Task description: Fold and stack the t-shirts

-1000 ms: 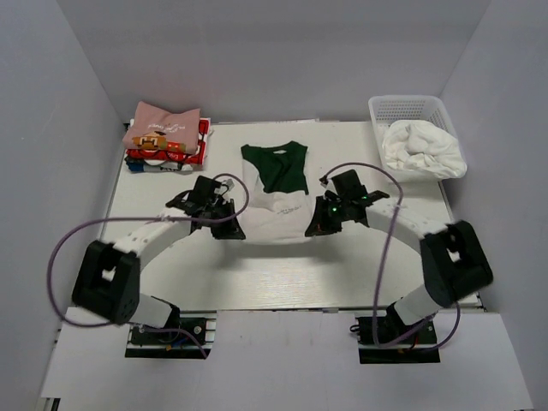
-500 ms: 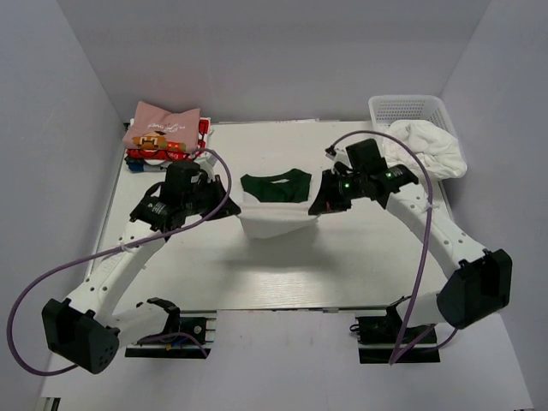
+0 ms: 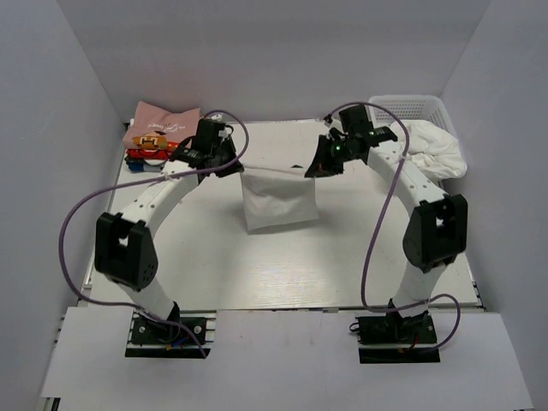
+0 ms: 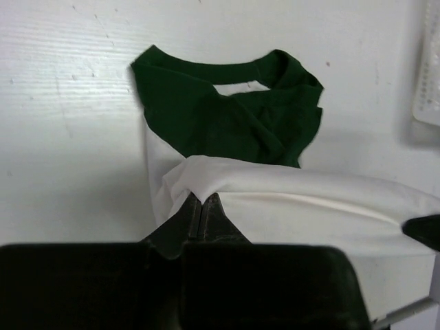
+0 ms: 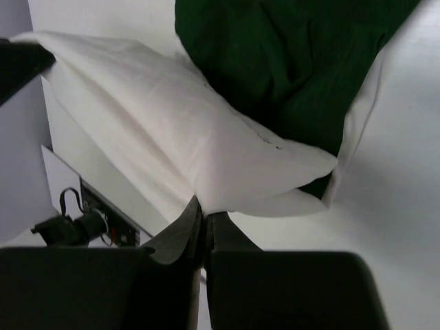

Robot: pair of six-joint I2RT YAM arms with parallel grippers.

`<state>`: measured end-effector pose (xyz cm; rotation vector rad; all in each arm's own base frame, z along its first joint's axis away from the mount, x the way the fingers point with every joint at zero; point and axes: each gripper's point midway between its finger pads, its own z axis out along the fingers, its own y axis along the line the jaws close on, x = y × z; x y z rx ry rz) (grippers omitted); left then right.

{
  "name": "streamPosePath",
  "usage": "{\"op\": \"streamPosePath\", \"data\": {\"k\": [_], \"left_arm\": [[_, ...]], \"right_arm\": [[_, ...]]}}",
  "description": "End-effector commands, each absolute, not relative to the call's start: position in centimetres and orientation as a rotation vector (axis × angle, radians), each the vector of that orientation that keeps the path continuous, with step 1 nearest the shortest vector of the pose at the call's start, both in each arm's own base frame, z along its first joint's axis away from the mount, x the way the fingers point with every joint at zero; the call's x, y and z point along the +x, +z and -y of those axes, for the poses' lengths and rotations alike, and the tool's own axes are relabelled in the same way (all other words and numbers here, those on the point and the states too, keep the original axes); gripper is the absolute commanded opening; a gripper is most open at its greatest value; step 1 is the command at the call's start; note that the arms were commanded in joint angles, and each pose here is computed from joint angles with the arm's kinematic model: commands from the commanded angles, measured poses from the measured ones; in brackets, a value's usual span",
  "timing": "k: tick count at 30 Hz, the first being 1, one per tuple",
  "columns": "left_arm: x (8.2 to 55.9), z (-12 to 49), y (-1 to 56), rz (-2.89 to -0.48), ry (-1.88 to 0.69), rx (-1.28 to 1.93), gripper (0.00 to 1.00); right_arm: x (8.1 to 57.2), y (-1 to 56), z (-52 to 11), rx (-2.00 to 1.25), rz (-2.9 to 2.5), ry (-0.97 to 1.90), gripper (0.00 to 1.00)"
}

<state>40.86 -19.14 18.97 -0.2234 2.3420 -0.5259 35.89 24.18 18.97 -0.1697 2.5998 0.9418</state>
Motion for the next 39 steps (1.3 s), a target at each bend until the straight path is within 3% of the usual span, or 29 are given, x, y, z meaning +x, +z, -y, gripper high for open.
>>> {"op": "streamPosePath", "data": {"k": [1,8,9,10,12,13,14,17,18,19,22,27,30,39], "left_arm": [[45.5,16.1,20.8,-2.229,-0.41,-0.3,0.0],[52.6,18.3,14.6,-2.255,-0.457,-0.254,0.0],[53.8,18.7,15.2,-2.233,-0.465,-0.252,0.0],[54.7,18.2,14.6,-2.232,-0.451,-0.281,0.0],[57.8,18.4,14.0,-2.192,-0.459,-0.288,0.36],[58.3,18.8,14.0,-2.196,-0.471,-0.282,0.67],[58.9,18.8,12.3,-2.235,-0.487,-0.27,0.99],[59.8,19.7,15.4,-2.197,-0.524,-0.18,1.0],[58.9,20.0,16.7,-2.18,-0.528,-0.157,1.0],[58.4,19.8,17.4,-2.166,-0.527,-0.145,1.0],[55.5,20.1,18.3,-2.14,-0.564,-0.098,1.0],[52.4,20.6,17.0,-2.142,-0.606,-0.027,1.0],[52.4,20.6,15.7,-2.175,-0.591,0.007,1.0],[53.8,20.2,13.0,-2.167,-0.57,0.15,0.79]], "right_arm": [[40.0,19.3,-23.6,-0.109,-2.554,0.936,0.0],[48.9,14.6,-24.3,-0.038,-2.482,0.967,0.0],[50.7,15.3,-24.5,-0.056,-2.415,0.966,0.01],[51.9,12.4,-24.4,-0.034,-2.439,0.962,0.07],[55.3,12.0,-24.1,-0.003,-2.353,0.941,0.26],[56.9,13.4,-24.4,0.001,-2.298,0.964,0.74],[57.4,13.8,-24.3,-0.004,-2.281,0.969,0.9],[57.3,17.0,-24.3,-0.065,-2.221,0.932,0.9],[56.4,21.1,-23.9,-0.085,-2.157,0.918,0.9],[55.5,18.1,-23.4,-0.054,-2.209,0.877,0.9],[52.5,19.1,-23.5,-0.058,-2.195,0.824,0.9],[49.0,15.9,-24.4,-0.243,-2.236,0.721,0.9],[49.8,14.4,-24.1,-0.292,-2.224,0.646,0.9],[53.7,9.7,-23.1,-0.716,-2.112,0.425,0.9]]}}
